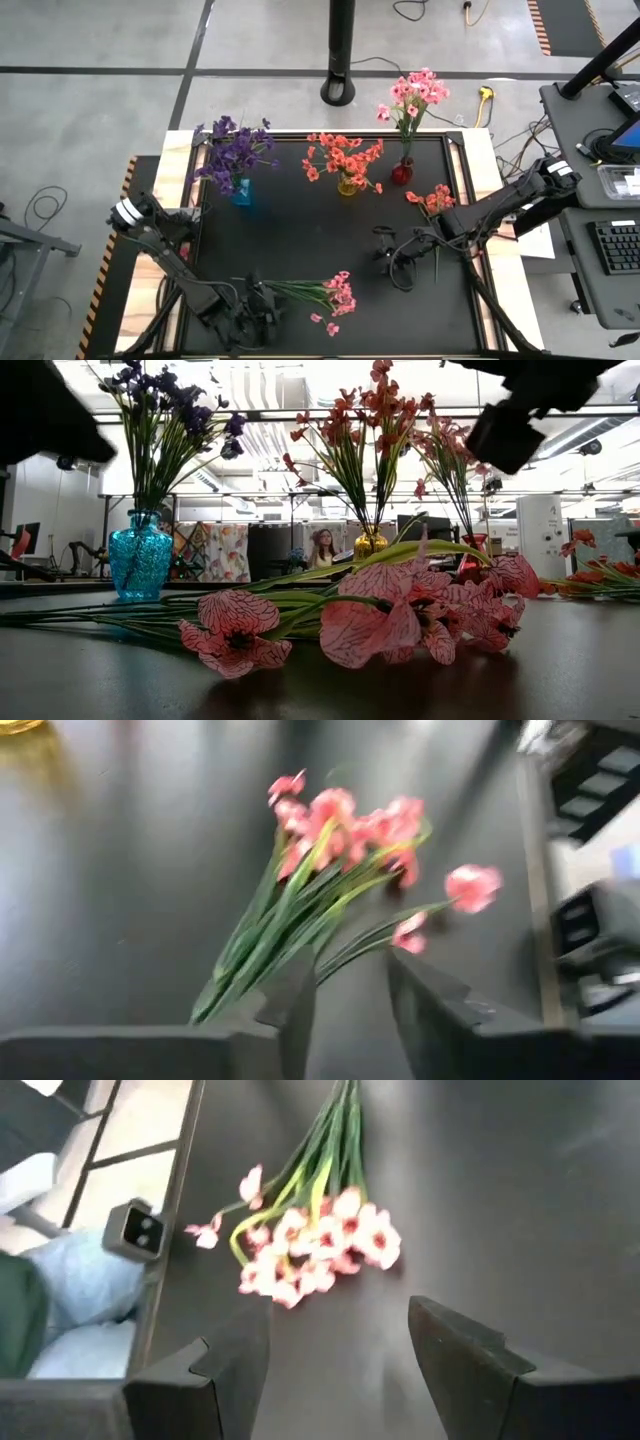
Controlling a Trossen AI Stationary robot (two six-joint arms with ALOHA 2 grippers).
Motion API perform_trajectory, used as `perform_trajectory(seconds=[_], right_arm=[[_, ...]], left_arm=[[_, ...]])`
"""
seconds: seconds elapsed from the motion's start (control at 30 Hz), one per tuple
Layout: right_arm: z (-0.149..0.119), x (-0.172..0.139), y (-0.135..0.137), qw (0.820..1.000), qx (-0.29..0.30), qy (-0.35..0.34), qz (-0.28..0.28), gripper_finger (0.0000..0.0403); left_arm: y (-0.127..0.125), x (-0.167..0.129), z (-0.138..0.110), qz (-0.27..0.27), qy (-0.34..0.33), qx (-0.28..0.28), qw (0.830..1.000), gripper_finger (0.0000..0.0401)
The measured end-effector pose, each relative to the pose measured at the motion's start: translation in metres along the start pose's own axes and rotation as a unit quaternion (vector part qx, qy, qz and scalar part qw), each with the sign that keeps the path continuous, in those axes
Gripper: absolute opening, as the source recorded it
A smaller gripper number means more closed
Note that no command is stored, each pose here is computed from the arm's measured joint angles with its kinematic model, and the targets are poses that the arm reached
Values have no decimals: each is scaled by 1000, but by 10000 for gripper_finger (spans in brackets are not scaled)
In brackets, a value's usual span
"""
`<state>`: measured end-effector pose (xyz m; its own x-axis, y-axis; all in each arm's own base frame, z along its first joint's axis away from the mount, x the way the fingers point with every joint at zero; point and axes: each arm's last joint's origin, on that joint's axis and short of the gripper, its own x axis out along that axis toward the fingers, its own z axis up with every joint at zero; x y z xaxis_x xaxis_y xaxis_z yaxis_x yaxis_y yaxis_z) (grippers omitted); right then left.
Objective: Sort flowers into vase by color
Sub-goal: Put the pink flowers into the red flower vase
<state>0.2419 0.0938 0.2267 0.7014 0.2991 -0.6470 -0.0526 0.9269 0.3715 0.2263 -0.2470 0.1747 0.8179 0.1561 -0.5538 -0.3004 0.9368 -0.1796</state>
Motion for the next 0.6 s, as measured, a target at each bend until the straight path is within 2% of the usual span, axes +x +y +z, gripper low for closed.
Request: perform_trajectory(seconds=[0.17, 0.27, 0.43, 0.6], right_arm=[[-13, 0, 3, 998, 10, 55, -10, 226], [-21, -2, 1, 995, 25, 91, -29, 229], [-29, -4, -2, 990, 35, 128, -53, 263], [-30, -4, -3, 989, 41, 134, -58, 309]], left_arm=[[-2, 16, -4, 67, 34, 59, 995, 189], [3, 27, -3, 111, 81, 81, 987, 217], [15, 44, -1, 152, 152, 93, 972, 230], [21, 53, -6, 148, 193, 144, 959, 231]])
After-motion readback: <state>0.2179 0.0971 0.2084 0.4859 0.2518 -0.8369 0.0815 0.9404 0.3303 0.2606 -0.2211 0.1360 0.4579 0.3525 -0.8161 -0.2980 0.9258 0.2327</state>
